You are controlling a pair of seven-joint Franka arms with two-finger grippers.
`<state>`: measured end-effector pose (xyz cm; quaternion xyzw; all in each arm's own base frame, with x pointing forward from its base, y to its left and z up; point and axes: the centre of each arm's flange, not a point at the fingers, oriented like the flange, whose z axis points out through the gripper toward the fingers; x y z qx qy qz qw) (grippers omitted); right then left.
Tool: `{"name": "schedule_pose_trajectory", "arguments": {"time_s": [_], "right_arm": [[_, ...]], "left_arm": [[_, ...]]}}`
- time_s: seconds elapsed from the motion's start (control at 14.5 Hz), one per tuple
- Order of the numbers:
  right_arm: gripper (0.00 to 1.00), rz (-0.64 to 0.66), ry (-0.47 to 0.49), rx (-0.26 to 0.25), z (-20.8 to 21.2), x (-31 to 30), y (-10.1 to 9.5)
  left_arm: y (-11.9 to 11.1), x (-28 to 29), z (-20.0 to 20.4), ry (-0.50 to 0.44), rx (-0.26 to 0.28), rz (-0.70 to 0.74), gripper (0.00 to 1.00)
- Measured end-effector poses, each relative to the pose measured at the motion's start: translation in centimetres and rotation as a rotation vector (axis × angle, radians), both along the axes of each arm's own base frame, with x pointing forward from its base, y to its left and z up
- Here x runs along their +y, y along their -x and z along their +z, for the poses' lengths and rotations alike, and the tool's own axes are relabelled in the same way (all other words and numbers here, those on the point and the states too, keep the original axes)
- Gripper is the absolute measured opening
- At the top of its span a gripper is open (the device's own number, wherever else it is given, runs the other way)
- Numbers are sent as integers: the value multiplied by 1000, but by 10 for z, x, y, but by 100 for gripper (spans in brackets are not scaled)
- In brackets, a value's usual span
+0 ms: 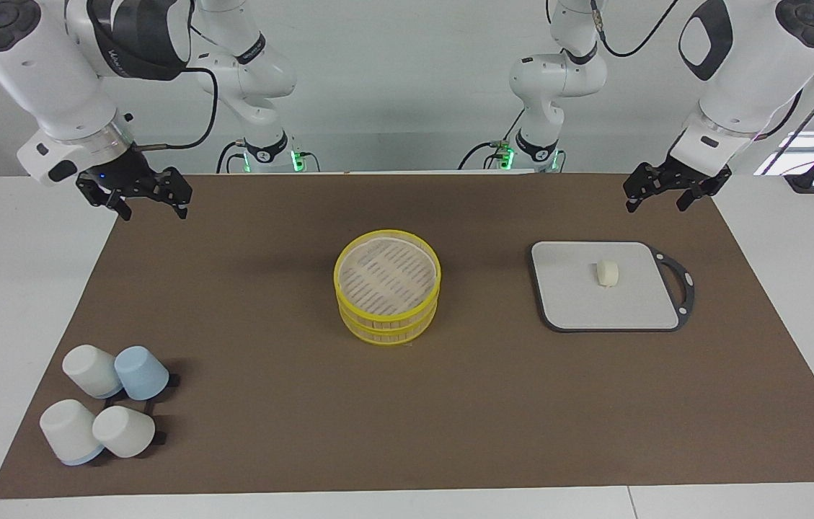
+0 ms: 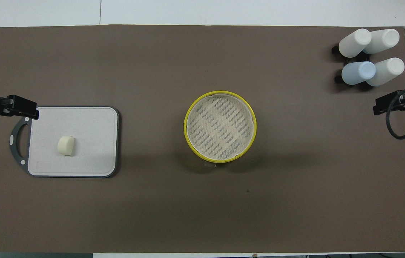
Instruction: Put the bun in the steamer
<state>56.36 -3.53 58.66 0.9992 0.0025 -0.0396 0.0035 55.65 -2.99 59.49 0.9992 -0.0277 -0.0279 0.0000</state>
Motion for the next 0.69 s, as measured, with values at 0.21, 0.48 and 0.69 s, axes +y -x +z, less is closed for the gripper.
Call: {"name": "schedule_pose_trajectory", "arguments": {"time_s": [0.21,0.48,0.69], "right_arm": [[100,0,0,4,-1,0,0],[100,0,0,8,-3,0,1],[100,0,0,8,-3,0,1]], "left_arm": [[0,0,0,0,0,0,100],[0,-2,0,0,0,-3,100],[1,-4,0,-1,1,6,100]]}}
